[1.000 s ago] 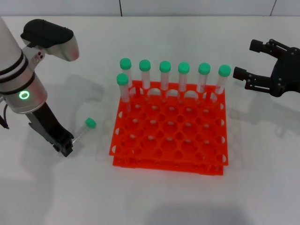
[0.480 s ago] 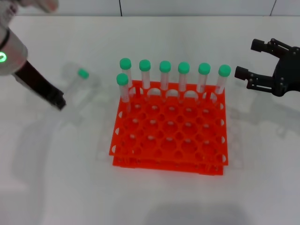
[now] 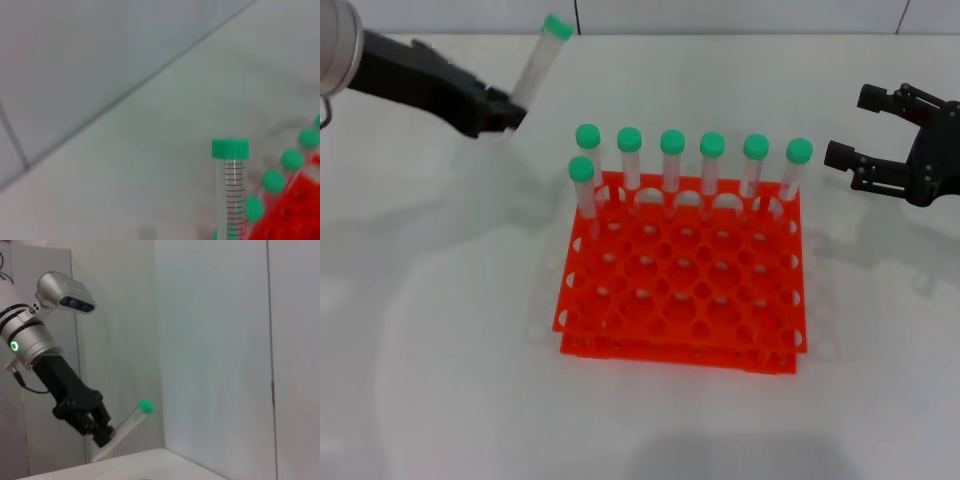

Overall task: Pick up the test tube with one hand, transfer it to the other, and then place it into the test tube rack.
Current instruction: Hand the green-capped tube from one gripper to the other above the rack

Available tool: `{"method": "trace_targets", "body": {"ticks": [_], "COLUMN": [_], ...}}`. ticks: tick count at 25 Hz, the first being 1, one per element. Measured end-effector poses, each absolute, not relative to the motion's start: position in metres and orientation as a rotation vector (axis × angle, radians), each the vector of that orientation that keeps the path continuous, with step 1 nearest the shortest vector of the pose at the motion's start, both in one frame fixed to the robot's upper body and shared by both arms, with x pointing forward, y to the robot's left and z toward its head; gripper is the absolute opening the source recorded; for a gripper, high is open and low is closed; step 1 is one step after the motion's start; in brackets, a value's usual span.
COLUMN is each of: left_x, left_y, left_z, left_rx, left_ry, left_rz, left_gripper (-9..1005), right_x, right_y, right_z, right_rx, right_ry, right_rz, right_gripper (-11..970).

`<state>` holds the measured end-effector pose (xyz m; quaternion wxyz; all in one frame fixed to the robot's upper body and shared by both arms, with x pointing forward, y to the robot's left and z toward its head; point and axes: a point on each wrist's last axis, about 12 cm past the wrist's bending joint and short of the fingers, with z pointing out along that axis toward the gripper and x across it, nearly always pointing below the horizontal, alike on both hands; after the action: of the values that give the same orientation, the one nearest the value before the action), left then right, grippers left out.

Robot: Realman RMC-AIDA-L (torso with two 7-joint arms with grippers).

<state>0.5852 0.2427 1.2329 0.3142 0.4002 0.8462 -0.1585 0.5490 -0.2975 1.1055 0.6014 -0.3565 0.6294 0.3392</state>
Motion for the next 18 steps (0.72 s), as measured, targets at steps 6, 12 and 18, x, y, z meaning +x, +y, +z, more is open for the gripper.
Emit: {"method": "trace_targets", "body": {"ticks": [6,12,18], "left_x": [0.577,0.577,0.579], "left_y": [0.243,0.233,0.238], "left_z": [1.233,1.214,1.188], "left_rx": [1.175,1.293,1.379], "left_ry": [1.965,1.821,1.724], "left_rz": [-0.544,-0.74,-0.889], "left_gripper": [182,182,182], "right_x": [0.549,0.549,0.553], "right_y": [-0.297,-0.294,-0.298], "right_z": [1.108,1.112,1.121], "right_rx": [-0.815,-0.813,-0.782], "right_ry": [1.443,1.433,1.462], "right_rz": [0.809,0.856,0.897], "right_gripper": [868,868,868]}}
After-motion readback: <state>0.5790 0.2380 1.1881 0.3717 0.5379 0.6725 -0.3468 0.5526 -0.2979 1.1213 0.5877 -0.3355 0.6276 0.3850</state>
